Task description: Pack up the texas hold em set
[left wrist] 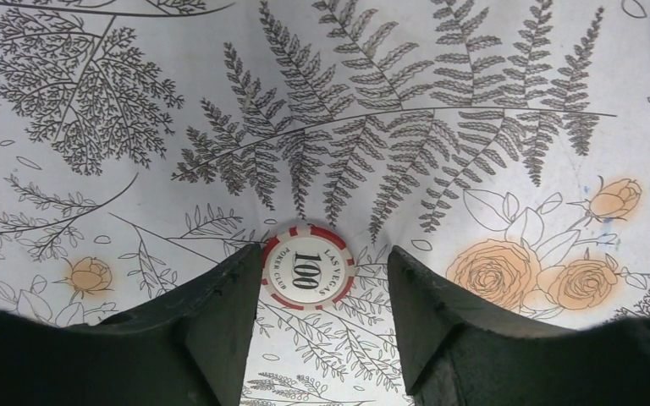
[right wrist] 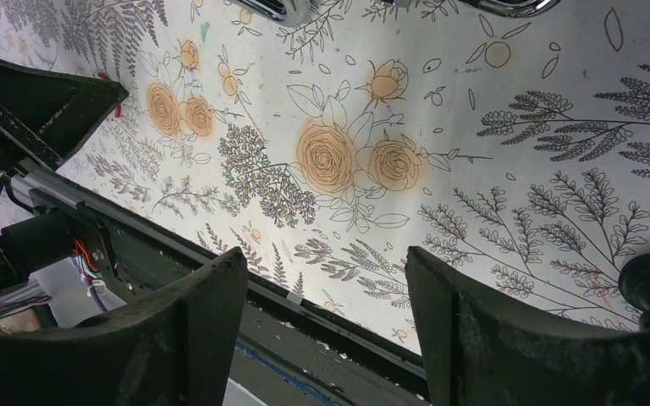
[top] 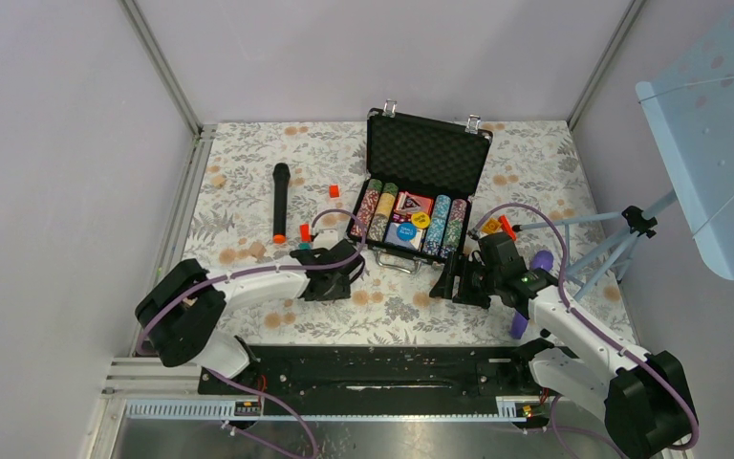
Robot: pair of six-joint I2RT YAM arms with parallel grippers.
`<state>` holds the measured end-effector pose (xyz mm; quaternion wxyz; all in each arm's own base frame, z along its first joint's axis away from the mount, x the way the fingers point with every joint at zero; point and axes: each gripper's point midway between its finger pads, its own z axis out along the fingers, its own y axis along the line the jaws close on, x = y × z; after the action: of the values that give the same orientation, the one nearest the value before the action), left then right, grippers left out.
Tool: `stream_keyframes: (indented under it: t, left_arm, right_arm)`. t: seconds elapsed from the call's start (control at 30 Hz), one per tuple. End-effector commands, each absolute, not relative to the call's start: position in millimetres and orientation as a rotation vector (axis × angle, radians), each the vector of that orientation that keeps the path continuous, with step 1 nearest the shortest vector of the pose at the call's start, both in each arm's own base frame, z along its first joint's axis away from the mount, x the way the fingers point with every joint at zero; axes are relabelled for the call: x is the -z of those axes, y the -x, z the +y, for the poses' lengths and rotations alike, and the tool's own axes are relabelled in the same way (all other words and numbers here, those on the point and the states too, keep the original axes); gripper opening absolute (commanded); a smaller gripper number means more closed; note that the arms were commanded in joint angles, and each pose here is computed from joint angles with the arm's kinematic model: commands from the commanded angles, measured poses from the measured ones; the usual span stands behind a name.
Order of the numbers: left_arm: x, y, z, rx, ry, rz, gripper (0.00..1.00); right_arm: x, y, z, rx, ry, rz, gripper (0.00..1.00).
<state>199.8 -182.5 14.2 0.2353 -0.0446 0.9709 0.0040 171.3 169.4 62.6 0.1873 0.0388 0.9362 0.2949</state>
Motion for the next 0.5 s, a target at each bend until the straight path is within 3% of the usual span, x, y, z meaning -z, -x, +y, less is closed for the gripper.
stream_keyframes:
  t: [0.0, 0.47]
  left_arm:
    - [1.5, -179.8, -177.2, -0.060, 0.083, 2.726, 0.55]
    - [7.3, -154.4, -171.2, -0.074, 0.057, 2.760, 0.54]
  right_arm:
    - [-69.5, -172.0, 175.2, -0.864, -0.075, 2.620, 0.75]
    - [-66.8, -170.6, 176.3, -0.877, -0.088, 2.623, 0.75]
